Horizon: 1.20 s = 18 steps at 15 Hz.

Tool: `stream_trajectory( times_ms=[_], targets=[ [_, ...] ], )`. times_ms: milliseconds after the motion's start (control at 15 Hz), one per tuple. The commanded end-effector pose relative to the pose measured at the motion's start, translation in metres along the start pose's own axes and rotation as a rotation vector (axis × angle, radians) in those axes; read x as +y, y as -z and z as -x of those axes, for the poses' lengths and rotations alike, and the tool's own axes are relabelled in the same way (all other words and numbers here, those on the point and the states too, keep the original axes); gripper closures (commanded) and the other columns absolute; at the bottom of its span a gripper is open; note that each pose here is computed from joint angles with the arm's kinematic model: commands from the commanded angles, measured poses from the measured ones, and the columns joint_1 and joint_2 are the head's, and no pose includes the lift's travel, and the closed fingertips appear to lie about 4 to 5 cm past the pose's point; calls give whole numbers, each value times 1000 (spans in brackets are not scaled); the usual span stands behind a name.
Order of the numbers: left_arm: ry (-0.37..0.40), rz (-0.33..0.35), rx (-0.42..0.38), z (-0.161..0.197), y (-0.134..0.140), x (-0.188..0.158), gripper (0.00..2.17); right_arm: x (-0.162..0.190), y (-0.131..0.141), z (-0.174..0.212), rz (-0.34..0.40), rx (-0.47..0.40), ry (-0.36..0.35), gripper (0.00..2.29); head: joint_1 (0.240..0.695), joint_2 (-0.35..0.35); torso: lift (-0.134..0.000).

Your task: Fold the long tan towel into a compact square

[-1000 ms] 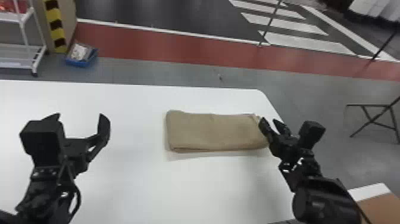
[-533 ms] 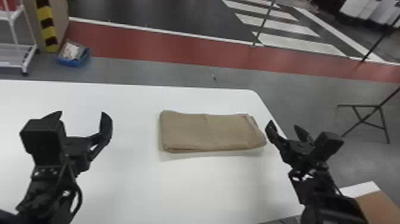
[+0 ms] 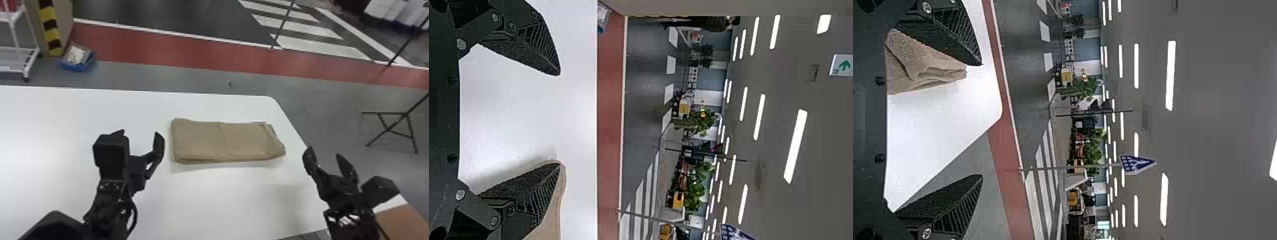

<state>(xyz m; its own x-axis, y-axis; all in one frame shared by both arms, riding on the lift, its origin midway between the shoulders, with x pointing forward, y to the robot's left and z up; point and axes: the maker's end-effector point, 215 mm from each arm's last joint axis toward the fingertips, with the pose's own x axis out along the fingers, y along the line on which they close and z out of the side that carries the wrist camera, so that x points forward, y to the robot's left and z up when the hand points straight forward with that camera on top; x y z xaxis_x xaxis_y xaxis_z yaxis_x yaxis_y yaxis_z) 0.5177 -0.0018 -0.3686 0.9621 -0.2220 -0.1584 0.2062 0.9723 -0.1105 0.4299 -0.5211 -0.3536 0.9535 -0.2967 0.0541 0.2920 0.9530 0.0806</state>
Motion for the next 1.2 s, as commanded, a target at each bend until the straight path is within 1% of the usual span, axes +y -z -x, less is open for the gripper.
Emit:
stream_trajectory(
  times_ms=[0, 133, 200, 267, 400, 533, 600, 800, 1000, 1133],
  targets=[
    [22, 40, 55, -4, 22, -21, 275, -4, 6, 11, -6, 0, 9, 87, 695, -350, -124],
    [41, 34, 90, -8, 40, -37, 279, -4, 11, 16, -1, 5, 2, 90, 695, -350, -124],
    [50, 38, 106, -11, 48, -47, 333, -4, 12, 17, -1, 1, 4, 90, 695, -350, -124],
    [57, 39, 116, -12, 54, -54, 336, -4, 13, 18, 4, 3, 3, 90, 695, -350, -124],
    [76, 41, 119, -15, 54, -72, 336, -3, 15, 19, 10, 7, 0, 90, 695, -350, -124],
    [90, 53, 133, -15, 59, -83, 336, -3, 17, 20, 10, 11, 2, 90, 695, -350, -124],
    [105, 50, 131, -16, 57, -92, 336, -4, 19, 21, 13, 15, 1, 90, 695, -350, -124],
    [108, 10, 155, -21, 73, -92, 336, -6, 20, 24, 17, 18, 1, 90, 695, -350, -124],
    [91, -27, 160, -28, 80, -85, 336, -11, 18, 27, 24, 10, 8, 90, 695, -350, -124],
    [74, -35, 163, -32, 82, -77, 340, -12, 17, 28, 24, 9, 9, 90, 695, -350, -124]
  ],
)
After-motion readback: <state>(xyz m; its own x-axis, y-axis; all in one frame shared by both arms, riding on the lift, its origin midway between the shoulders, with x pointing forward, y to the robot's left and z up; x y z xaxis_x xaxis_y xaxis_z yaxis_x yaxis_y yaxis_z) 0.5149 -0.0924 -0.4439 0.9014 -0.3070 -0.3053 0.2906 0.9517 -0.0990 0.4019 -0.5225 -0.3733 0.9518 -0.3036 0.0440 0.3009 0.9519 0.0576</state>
